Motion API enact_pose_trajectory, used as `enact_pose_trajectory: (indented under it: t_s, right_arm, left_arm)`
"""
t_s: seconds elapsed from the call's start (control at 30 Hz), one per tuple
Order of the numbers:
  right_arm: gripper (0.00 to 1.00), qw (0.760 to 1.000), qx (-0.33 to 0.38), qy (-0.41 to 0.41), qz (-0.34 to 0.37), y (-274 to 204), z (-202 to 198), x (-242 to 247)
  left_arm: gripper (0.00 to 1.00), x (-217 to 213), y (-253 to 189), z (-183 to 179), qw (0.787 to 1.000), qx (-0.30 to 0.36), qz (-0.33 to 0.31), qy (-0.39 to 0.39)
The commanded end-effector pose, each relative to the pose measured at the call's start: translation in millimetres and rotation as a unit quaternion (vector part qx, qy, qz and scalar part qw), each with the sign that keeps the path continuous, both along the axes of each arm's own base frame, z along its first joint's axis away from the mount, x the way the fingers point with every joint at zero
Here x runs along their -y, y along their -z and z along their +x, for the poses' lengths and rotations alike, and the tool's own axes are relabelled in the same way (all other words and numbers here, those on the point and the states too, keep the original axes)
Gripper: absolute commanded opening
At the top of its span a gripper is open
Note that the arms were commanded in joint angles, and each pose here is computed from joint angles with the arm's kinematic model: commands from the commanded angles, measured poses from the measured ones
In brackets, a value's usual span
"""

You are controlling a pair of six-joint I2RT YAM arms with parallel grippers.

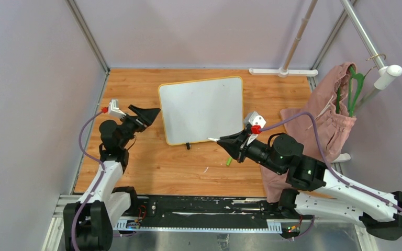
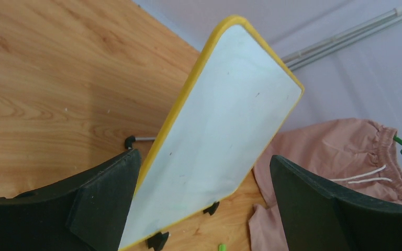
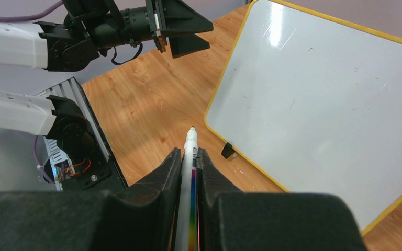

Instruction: Write a sentence on the whiteboard

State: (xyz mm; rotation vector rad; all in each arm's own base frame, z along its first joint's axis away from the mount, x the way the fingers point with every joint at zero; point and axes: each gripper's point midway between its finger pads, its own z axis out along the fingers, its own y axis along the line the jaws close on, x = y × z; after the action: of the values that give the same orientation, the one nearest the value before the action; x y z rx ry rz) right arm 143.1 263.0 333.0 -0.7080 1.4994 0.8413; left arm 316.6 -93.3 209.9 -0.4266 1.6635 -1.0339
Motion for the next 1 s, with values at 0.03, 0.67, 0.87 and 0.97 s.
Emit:
enact_pose_trajectory:
  t_s: [0.03,0.67,0.87,0.97]
  right_arm:
    - [0.00,0.999,0.021,-0.016,0.044,-18,-2,-10]
    - [0.00,0.997,0.060,-0.023,0.043,-41,-3,-9]
    - [0.00,0.996,0.071,-0.028,0.041,-42,-7,-2]
    - [0.00,0.996,0.073,-0.028,0.043,-42,-8,1]
  left_arm:
    - [0.99,-11,-39,14,0.996,0.086,0.013,0.011]
    - [1.00,-42,-28,48,0.997,-0.043,0.062,-0.025]
    - [1.00,-46,-55,47,0.995,0.048,0.073,-0.055]
    - [1.00,-49,-60,40,0.990,0.099,0.061,-0.084]
